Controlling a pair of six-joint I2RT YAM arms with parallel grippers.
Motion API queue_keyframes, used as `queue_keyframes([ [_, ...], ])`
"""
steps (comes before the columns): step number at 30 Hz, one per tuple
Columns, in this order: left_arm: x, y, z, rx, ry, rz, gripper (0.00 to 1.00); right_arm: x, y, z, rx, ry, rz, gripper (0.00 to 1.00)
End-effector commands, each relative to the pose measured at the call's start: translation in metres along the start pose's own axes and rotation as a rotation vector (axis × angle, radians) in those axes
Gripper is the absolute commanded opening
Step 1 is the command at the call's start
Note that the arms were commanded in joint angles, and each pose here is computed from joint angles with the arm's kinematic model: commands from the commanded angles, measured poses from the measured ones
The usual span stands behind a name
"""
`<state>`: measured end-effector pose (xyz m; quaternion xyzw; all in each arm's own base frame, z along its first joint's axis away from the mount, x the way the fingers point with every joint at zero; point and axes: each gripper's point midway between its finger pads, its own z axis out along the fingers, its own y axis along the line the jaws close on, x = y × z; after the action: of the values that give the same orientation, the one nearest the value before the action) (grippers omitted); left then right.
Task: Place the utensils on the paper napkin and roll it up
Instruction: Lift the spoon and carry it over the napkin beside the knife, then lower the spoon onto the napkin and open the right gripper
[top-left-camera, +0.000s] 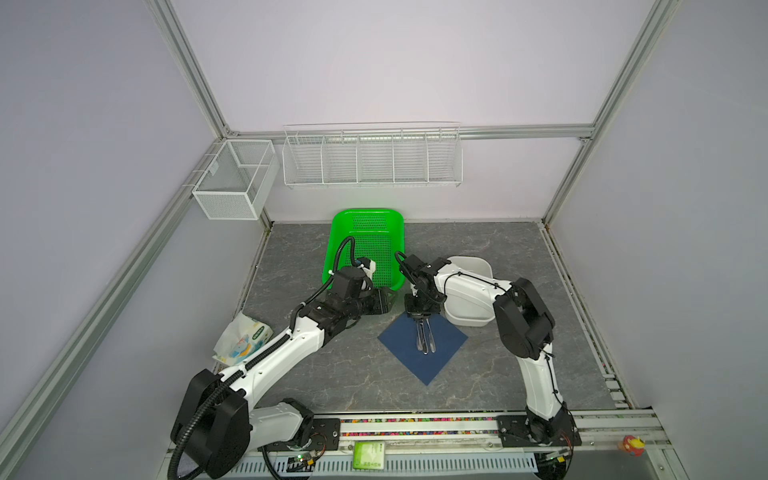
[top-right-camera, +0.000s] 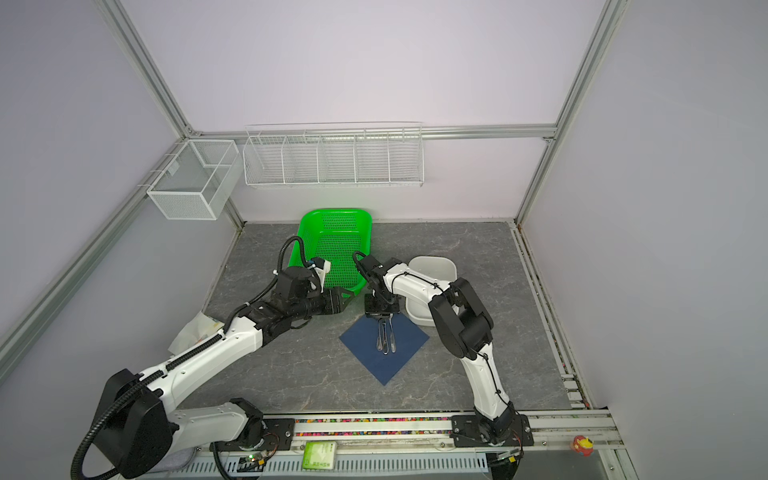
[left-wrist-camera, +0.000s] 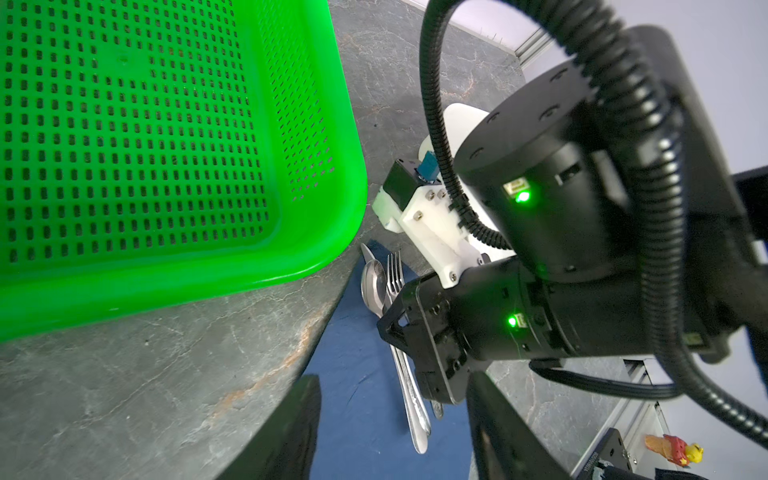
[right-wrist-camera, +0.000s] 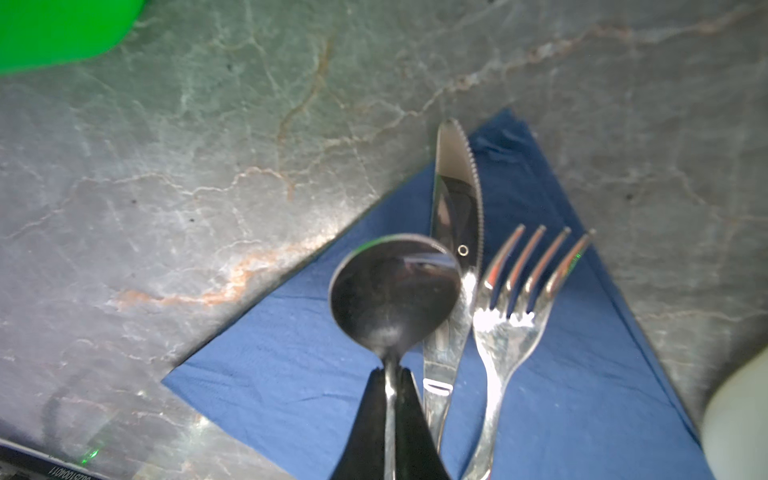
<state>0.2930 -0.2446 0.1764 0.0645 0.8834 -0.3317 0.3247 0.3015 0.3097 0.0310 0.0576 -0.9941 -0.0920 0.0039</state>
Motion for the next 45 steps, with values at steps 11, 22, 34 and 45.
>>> queue_keyframes([
  [11, -0.002, 0.006, -0.004, -0.009, -0.019, -0.015, 0.58, -0.002, -0.007, 0.011, 0.072, -0.014, 0.026, 0.1],
  [22, -0.003, 0.005, -0.003, -0.006, -0.015, -0.017, 0.58, -0.005, -0.007, 0.0, 0.084, -0.04, 0.012, 0.14],
  [34, -0.001, 0.004, -0.003, 0.0, -0.004, -0.021, 0.58, -0.004, -0.014, -0.033, 0.053, -0.164, 0.023, 0.2],
  [45, 0.009, 0.004, -0.005, 0.029, 0.011, -0.067, 0.57, 0.02, -0.033, -0.083, -0.055, -0.365, 0.076, 0.29],
])
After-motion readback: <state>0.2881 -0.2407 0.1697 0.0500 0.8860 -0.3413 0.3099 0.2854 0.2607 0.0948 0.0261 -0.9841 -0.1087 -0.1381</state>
